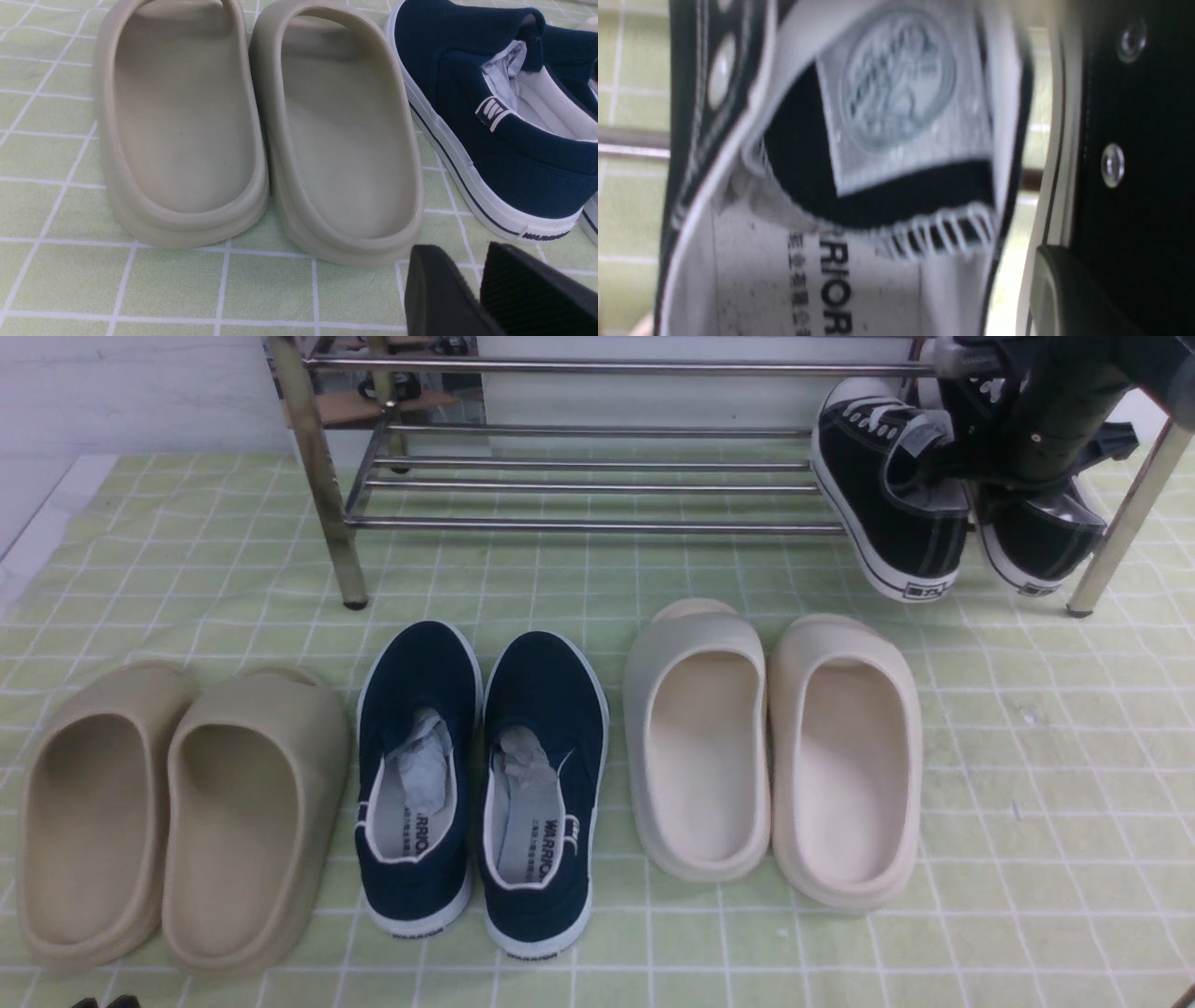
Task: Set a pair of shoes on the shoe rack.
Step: Use the right arm to put a shoe into the shoe rack
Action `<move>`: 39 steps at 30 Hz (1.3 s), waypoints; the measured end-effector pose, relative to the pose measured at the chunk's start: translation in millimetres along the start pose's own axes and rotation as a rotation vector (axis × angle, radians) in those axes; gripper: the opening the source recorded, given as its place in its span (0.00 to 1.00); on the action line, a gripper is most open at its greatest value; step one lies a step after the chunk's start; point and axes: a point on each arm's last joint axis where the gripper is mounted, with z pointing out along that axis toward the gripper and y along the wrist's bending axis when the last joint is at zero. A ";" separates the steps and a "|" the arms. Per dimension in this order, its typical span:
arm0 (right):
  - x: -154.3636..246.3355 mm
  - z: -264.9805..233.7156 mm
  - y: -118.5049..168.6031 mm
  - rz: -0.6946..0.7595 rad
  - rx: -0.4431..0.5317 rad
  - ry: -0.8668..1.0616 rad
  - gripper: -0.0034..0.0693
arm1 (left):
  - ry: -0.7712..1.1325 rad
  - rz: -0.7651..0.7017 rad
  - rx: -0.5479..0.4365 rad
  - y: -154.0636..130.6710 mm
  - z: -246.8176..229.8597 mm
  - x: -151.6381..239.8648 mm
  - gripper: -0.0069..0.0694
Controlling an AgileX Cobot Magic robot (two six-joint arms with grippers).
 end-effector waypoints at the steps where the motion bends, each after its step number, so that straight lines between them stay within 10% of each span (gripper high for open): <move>1: -0.4 0.6 0.7 0.005 -0.007 -0.005 0.18 | 0.000 0.001 0.000 0.0 0.0 0.0 0.32; 15: -10.6 -79.3 -3.8 0.012 -0.024 -0.116 0.80 | 0.000 0.001 0.000 0.0 0.0 0.0 0.34; 39: 41.8 -36.7 -55.3 0.115 -0.061 -0.004 0.62 | 0.000 0.001 0.000 0.0 0.0 0.0 0.36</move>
